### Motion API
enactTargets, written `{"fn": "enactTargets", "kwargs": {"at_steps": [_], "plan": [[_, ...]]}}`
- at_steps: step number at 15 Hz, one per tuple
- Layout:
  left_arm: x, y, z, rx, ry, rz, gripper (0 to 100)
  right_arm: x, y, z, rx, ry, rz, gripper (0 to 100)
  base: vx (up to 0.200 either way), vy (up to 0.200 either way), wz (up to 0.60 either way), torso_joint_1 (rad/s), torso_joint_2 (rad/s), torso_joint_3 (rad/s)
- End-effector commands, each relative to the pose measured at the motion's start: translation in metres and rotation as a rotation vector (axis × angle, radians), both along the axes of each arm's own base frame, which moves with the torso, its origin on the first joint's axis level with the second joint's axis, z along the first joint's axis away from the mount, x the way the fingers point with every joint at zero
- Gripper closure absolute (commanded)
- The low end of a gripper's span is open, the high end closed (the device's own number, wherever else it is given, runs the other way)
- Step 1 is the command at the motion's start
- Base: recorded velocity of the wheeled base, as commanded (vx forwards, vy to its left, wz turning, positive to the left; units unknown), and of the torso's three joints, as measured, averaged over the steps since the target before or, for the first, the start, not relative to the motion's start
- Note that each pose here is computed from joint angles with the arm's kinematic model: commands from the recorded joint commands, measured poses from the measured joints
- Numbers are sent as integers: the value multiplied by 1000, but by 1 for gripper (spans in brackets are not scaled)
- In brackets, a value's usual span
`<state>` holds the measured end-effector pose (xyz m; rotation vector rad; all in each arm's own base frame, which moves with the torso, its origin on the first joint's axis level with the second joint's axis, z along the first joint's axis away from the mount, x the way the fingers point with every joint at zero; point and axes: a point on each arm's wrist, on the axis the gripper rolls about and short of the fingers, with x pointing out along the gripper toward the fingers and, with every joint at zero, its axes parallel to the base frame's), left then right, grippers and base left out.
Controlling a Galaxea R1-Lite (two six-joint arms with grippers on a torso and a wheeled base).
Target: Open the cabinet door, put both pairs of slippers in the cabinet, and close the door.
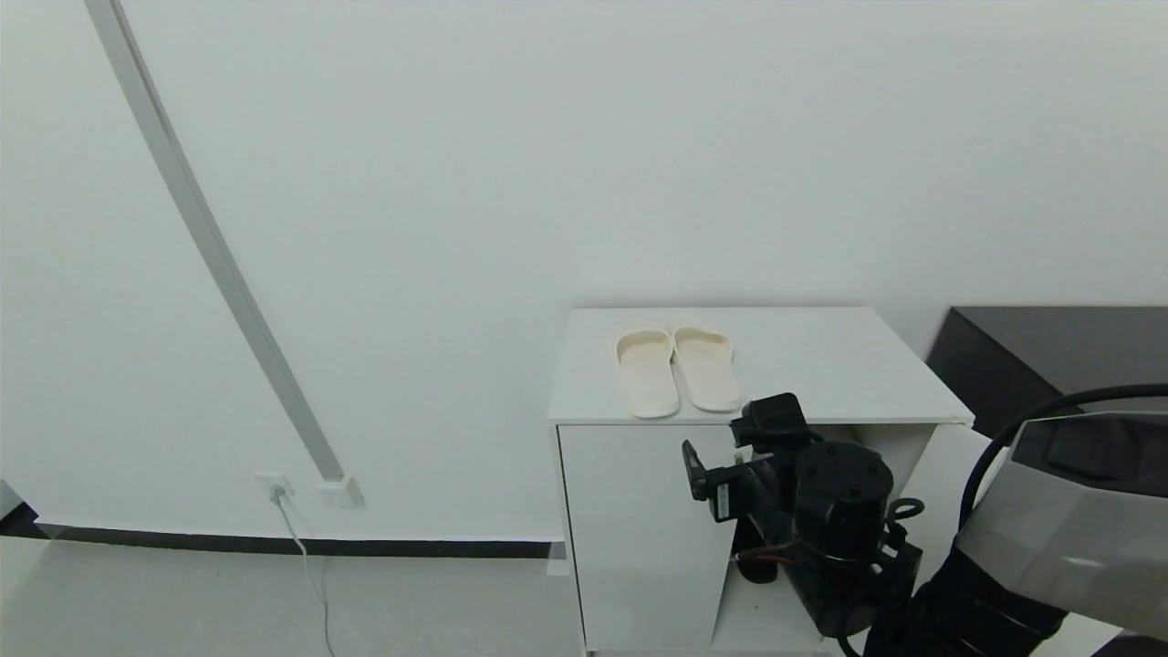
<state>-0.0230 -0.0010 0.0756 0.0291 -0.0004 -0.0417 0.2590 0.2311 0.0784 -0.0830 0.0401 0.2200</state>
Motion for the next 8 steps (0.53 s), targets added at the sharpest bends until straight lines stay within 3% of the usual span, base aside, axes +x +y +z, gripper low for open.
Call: {"fn": "enactTargets", "kwargs": {"at_steps": [1, 2, 4, 8], "plan": [[0, 0, 0, -3, 1, 2, 100, 2, 1, 0, -6, -12, 13, 0, 0, 0, 0, 0, 0, 0], [0, 0, 0, -31, 3, 5, 100, 15, 8, 12, 9, -45, 12, 0, 0, 0, 0, 0, 0, 0], [0, 0, 0, -31, 3, 6, 100, 36, 18, 35, -1, -9, -5, 0, 0, 0, 0, 0, 0, 0], [0, 0, 0, -31, 3, 6, 100, 47, 39, 88, 68, 145, -10, 0, 0, 0, 0, 0, 0, 0]]}}
